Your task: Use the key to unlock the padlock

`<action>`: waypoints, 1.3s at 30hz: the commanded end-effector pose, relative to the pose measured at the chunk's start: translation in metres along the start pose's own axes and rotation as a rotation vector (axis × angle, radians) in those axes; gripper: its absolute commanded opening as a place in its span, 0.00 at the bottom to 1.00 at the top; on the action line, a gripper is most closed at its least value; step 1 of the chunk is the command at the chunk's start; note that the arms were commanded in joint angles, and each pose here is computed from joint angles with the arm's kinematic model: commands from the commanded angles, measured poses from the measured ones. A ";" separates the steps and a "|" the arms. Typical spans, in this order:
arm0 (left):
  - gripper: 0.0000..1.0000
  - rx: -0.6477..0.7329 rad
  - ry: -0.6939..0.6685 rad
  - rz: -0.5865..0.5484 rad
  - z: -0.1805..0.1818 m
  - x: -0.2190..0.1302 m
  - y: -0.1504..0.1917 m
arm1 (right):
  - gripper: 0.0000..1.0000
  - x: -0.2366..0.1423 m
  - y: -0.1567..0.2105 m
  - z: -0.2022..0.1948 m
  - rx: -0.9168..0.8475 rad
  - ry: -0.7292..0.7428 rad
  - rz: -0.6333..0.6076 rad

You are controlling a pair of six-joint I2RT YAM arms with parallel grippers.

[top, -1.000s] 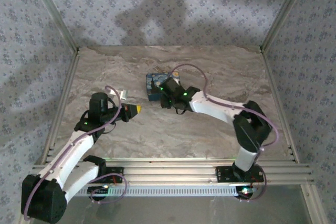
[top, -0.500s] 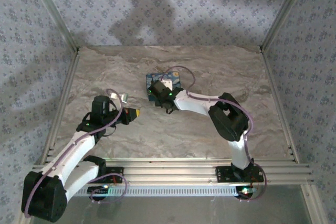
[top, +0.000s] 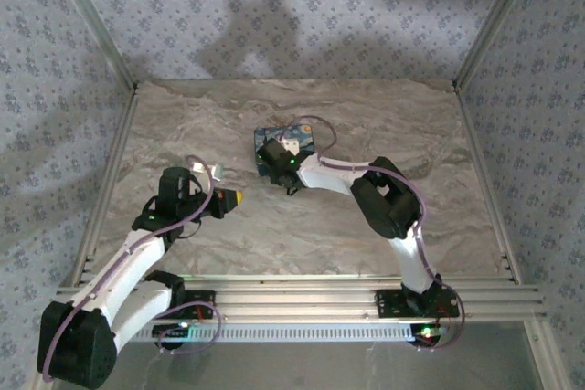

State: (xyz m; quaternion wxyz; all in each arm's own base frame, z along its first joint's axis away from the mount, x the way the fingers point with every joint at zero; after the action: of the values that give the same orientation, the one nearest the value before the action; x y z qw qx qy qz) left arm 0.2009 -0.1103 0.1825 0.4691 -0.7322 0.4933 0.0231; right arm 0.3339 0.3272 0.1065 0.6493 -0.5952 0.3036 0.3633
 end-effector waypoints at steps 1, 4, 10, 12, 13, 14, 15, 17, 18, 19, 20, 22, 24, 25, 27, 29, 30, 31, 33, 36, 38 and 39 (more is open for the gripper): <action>0.00 0.019 0.018 0.002 -0.002 -0.003 0.002 | 0.47 0.006 -0.007 -0.002 0.022 0.029 -0.009; 0.00 0.023 0.019 0.003 -0.003 -0.005 0.003 | 0.44 0.009 -0.008 -0.002 0.024 0.032 -0.008; 0.00 0.023 0.022 0.007 -0.003 -0.005 0.005 | 0.33 0.015 -0.009 -0.006 0.022 0.041 0.019; 0.00 0.022 0.025 0.008 -0.003 -0.006 0.006 | 0.30 0.016 -0.010 -0.008 0.022 0.045 0.022; 0.00 0.023 0.026 0.007 -0.003 -0.006 0.006 | 0.28 0.016 -0.011 -0.009 0.023 0.046 0.023; 0.00 0.024 0.026 0.006 -0.004 -0.007 0.006 | 0.26 0.016 -0.011 -0.009 0.020 0.046 0.022; 0.00 0.025 0.027 0.004 -0.004 -0.007 0.006 | 0.24 0.015 -0.012 -0.009 0.018 0.046 0.022; 0.00 0.026 0.027 0.005 -0.004 -0.008 0.006 | 0.19 0.014 -0.014 -0.010 0.012 0.048 0.025; 0.00 0.027 0.027 0.006 -0.004 -0.008 0.006 | 0.16 0.013 -0.015 -0.009 0.012 0.045 0.025; 0.00 0.027 0.028 0.008 -0.004 -0.007 0.007 | 0.12 0.011 -0.017 -0.009 0.011 0.042 0.027; 0.00 0.032 0.031 0.009 -0.004 -0.007 0.007 | 0.09 0.008 -0.018 -0.009 0.011 0.034 0.028; 0.00 0.034 0.041 0.012 -0.004 -0.006 0.007 | 0.04 0.000 -0.021 -0.007 0.014 0.005 0.040; 0.00 0.039 0.064 0.006 -0.005 -0.003 0.006 | 0.00 -0.011 -0.025 -0.006 0.017 -0.041 0.062; 0.00 0.039 0.074 -0.002 -0.004 -0.001 0.006 | 0.00 -0.018 -0.027 -0.005 0.019 -0.070 0.080; 0.00 0.042 0.091 -0.023 -0.003 0.003 0.003 | 0.00 -0.030 -0.029 -0.006 0.033 -0.128 0.125; 0.00 0.047 0.106 -0.041 -0.004 0.006 -0.001 | 0.00 -0.042 -0.034 -0.009 0.067 -0.181 0.159; 0.00 0.056 0.117 -0.053 -0.005 0.008 -0.004 | 0.00 -0.048 -0.035 -0.012 0.090 -0.212 0.177; 0.00 0.066 0.124 -0.062 -0.007 0.010 -0.006 | 0.00 -0.052 -0.037 -0.014 0.112 -0.241 0.191; 0.00 0.099 0.133 -0.077 -0.010 0.017 -0.010 | 0.00 -0.062 -0.041 -0.019 0.144 -0.311 0.214; 0.00 0.138 0.149 -0.083 -0.016 0.028 -0.014 | 0.00 -0.074 -0.048 -0.027 0.235 -0.400 0.233; 0.00 0.150 0.166 -0.098 -0.019 0.033 -0.016 | 0.00 -0.082 -0.048 -0.033 0.287 -0.437 0.243; 0.00 0.152 0.175 -0.104 -0.020 0.036 -0.017 | 0.00 -0.087 -0.048 -0.036 0.303 -0.444 0.244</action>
State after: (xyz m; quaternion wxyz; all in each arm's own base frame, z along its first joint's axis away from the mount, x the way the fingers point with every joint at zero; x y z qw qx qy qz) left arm 0.2124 -0.1397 0.1690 0.4685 -0.7118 0.5212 -0.0470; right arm 0.3351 0.2822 0.1781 0.7070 -0.4161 0.2965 0.4889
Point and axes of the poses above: each hand's point on the last joint's axis, 136 mm out from that joint toward the fingers, its own x axis out along the fingers, its own z axis along the line the jaws close on, y = z × x, the point moved 8 cm from there along -x, back along the fingers, and after that the axes turned 1 degree about x, right-handed, at the moved point
